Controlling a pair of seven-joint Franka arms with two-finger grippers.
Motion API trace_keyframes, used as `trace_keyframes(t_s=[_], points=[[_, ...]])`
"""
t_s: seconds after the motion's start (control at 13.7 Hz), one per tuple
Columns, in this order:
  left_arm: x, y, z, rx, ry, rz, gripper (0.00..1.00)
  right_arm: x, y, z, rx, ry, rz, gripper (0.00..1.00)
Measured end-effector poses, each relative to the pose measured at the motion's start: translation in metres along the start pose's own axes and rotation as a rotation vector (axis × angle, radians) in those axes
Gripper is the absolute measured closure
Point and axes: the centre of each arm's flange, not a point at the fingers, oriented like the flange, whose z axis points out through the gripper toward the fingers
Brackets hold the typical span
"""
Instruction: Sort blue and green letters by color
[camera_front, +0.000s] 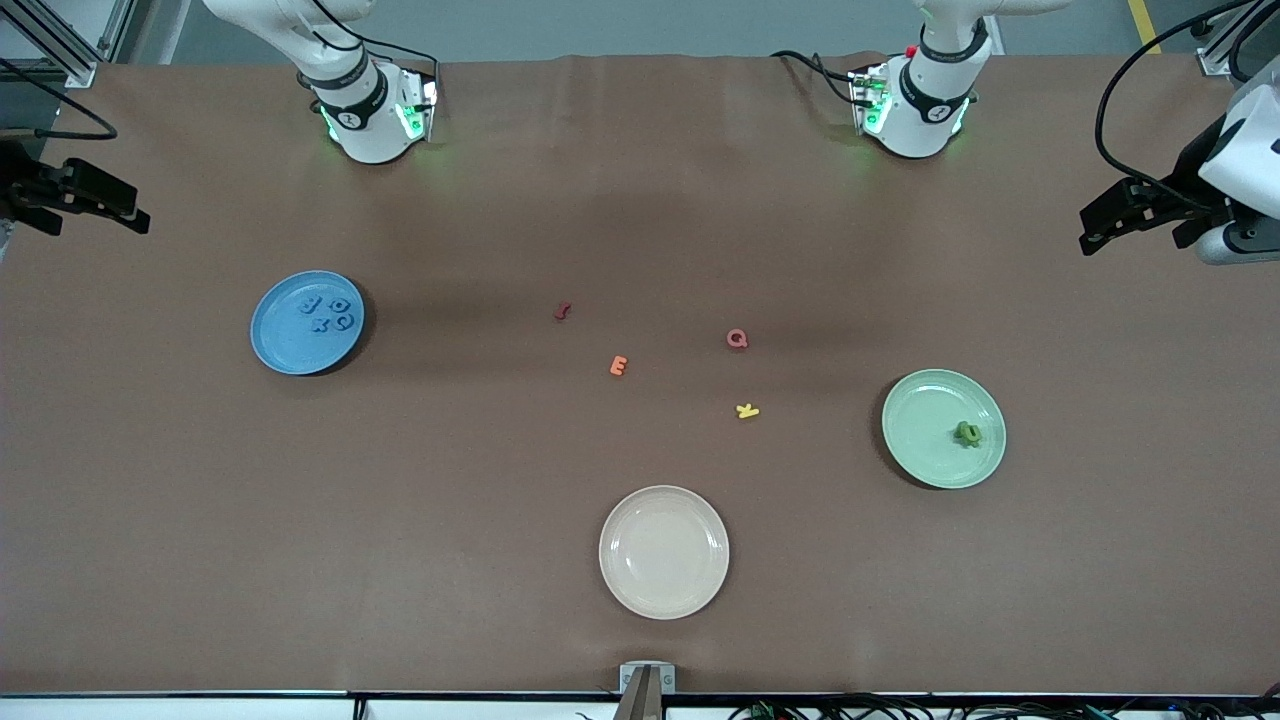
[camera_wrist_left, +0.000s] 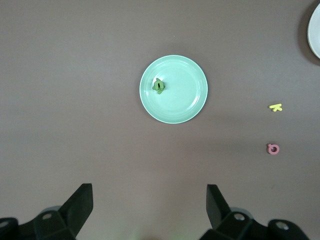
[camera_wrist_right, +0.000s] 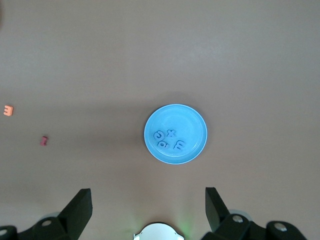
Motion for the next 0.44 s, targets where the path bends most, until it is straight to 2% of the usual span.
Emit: trace_keyframes(t_s=[0.44], points=[[0.000,0.001,0.000,0.000,0.000,0.001,0.00,-0.023,0.000,-0.017,0.001,0.034,-0.001,0.00]])
